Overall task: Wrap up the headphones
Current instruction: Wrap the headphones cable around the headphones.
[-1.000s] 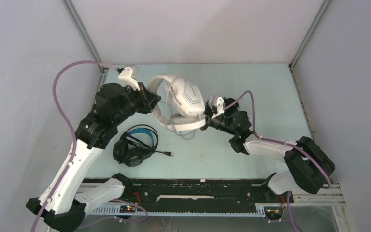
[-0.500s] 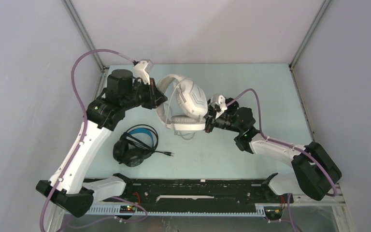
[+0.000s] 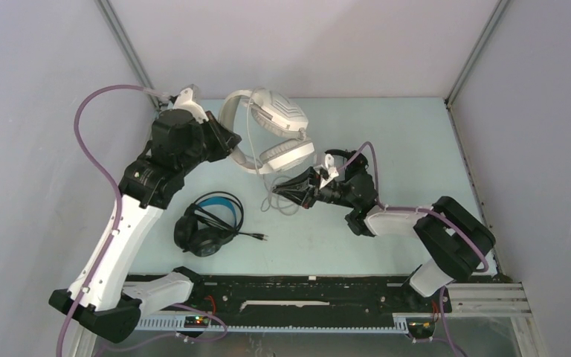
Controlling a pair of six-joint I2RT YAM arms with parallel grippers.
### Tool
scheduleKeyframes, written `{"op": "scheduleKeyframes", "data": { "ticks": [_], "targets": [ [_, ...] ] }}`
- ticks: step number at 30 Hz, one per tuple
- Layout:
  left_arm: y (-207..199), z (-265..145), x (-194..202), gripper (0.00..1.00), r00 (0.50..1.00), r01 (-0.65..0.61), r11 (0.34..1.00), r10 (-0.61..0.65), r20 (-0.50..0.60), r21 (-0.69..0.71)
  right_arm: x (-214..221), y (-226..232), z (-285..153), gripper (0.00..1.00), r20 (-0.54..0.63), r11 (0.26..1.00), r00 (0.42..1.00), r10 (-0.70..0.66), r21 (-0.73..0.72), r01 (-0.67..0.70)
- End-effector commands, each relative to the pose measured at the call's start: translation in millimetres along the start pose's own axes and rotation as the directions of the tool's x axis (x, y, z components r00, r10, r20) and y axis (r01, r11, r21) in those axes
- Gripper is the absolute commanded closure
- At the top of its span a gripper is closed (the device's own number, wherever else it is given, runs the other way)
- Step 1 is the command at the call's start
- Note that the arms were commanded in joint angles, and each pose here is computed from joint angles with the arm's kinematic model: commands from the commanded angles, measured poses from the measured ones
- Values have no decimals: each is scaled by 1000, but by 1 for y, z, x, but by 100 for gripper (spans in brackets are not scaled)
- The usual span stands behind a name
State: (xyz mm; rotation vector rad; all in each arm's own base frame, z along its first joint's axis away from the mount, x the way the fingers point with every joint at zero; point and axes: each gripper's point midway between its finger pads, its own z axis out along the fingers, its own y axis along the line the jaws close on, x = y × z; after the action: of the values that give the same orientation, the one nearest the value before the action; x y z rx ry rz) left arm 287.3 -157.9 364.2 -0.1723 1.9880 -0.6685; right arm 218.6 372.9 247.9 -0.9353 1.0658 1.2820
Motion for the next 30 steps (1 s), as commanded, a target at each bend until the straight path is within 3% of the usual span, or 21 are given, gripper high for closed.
{"op": "scheduleKeyframes", "data": {
  "ticks": [1, 10, 12, 23, 30],
  "targets": [
    [-19, -22, -49, 100, 979, 103, 994, -109, 172, 40, -24, 1, 17, 81, 106, 998, 993, -54, -20, 57],
    [-23, -25, -55, 100, 974, 111, 992, -120, 194, 55, -17, 8, 38, 52, 116, 996, 991, -64, -57, 71],
    [-23, -26, -57, 100, 973, 111, 992, -120, 198, 56, -14, 7, 43, 50, 118, 995, 990, -75, -54, 82],
    [-32, -32, -63, 100, 969, 121, 988, -138, 207, 97, 2, 4, 70, 50, 121, 993, 990, -74, -86, 85],
    [-37, -36, -66, 100, 965, 130, 984, -153, 213, 120, 27, 3, 76, 57, 101, 997, 994, -33, -70, 41]
  ]
}}
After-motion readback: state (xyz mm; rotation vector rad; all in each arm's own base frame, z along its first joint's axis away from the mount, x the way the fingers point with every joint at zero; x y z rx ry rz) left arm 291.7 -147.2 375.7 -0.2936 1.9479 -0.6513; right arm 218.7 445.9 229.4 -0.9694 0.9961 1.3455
